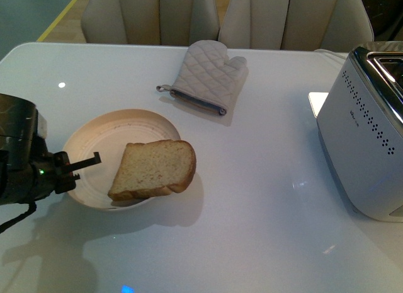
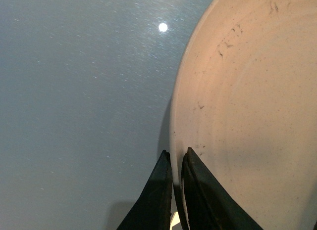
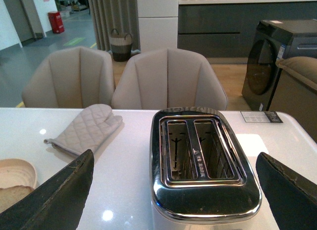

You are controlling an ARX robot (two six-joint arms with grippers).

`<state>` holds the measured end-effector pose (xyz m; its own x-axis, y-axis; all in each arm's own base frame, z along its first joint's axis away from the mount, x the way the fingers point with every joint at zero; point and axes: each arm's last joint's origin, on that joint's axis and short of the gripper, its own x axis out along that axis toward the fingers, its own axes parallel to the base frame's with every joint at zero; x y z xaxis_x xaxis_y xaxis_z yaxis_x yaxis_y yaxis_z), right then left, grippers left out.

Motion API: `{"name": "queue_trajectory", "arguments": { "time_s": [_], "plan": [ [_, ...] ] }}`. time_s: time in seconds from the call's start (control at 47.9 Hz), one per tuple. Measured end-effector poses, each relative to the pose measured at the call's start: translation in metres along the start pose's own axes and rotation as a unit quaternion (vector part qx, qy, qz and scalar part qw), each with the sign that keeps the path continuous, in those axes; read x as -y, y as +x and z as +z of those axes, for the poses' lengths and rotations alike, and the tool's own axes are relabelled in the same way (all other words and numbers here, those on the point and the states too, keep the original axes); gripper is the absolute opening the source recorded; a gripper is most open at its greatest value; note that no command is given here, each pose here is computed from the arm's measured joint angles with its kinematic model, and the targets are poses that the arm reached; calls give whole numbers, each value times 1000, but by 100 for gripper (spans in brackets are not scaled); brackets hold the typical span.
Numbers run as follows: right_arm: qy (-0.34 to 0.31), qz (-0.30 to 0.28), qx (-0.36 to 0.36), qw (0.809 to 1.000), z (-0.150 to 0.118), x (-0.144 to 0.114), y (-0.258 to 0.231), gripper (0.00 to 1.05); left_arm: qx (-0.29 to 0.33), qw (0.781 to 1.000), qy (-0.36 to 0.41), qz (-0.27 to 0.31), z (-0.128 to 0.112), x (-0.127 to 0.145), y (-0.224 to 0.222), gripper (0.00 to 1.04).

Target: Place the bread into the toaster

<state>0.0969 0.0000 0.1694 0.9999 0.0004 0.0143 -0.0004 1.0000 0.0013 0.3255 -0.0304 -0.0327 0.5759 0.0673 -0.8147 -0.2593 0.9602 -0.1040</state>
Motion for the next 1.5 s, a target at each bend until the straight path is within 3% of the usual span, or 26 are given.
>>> {"name": "queue_trajectory", "arguments": {
  "time_s": [0.125, 0.397, 0.669, 0.752, 0.898, 0.982, 1.212, 1.504],
  "plan": [
    [0, 0, 0, 1000, 0, 0, 0, 96, -6, 1000, 5, -13, -5, 21, -2, 4],
    [0, 0, 0, 1000, 0, 0, 0, 96, -31, 999, -12, -44, -18, 94, -4, 4],
    [0, 0, 0, 1000, 0, 0, 0, 96, -32, 998, -26, -46, -22, 122, -3, 4],
    [0, 0, 0, 1000, 0, 0, 0, 96, -35, 998, -24, -48, -26, 127, -3, 19],
    [0, 0, 0, 1000, 0, 0, 0, 96, -16, 997, -50, -51, -27, 115, -12, 47],
    [0, 0, 0, 1000, 0, 0, 0, 96, 37, 993, -91, -62, -9, 95, -38, 65],
    [0, 0, 0, 1000, 0, 0, 0, 96, 193, 962, -159, -108, 35, 59, -126, 98],
    [0, 0, 0, 1000, 0, 0, 0, 96, 298, 924, -192, -146, 18, 23, -222, 98]
  ]
}}
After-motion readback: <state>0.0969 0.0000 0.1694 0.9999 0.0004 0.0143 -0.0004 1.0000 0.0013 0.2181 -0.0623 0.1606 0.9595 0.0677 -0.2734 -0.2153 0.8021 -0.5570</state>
